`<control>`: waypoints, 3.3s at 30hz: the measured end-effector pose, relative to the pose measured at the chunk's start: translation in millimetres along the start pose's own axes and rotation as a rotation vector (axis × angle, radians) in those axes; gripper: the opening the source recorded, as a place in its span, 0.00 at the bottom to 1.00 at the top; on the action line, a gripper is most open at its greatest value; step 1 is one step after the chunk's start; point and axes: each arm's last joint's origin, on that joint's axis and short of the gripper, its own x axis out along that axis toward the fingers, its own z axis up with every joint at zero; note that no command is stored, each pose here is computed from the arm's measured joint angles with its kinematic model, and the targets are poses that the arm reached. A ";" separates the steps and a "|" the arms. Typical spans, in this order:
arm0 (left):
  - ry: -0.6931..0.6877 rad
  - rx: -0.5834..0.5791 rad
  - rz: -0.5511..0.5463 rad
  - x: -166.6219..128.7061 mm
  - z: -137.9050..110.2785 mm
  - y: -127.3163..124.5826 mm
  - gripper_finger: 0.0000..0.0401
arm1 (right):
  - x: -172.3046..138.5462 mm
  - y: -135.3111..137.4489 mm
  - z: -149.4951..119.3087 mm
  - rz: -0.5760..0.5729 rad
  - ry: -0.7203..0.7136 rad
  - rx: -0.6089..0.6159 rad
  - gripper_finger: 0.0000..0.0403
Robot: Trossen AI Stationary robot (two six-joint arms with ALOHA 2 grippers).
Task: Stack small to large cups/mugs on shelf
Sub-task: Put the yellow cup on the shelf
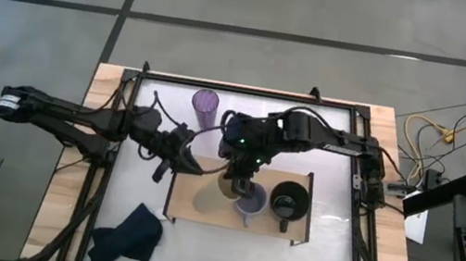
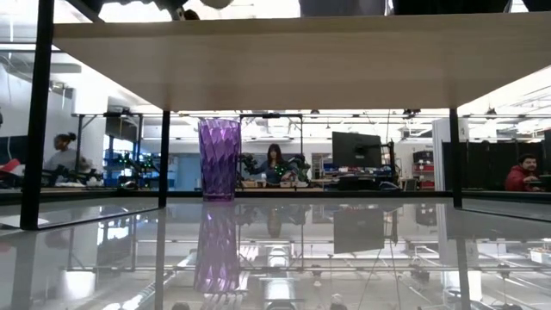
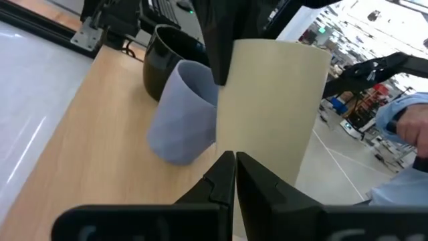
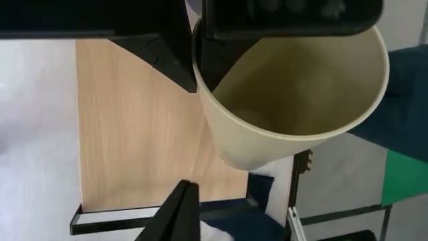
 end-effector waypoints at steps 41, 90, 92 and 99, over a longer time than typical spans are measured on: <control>0.138 -0.066 -0.001 27.7 -27.4 -8.4 0.00 | 0.7 -2.9 1.3 -0.102 -0.024 -0.018 0.02; 0.139 -0.092 0.021 29.6 -29.3 -6.8 0.00 | 20.1 -2.5 1.1 -0.024 -0.026 0.022 0.22; 0.139 -0.093 0.028 29.6 -29.6 -6.4 0.00 | 19.8 -2.9 1.0 -0.042 -0.028 0.014 0.23; 0.111 -0.089 0.071 29.7 -28.9 -5.3 0.00 | 14.3 -9.4 -0.5 -0.087 -0.021 0.014 0.22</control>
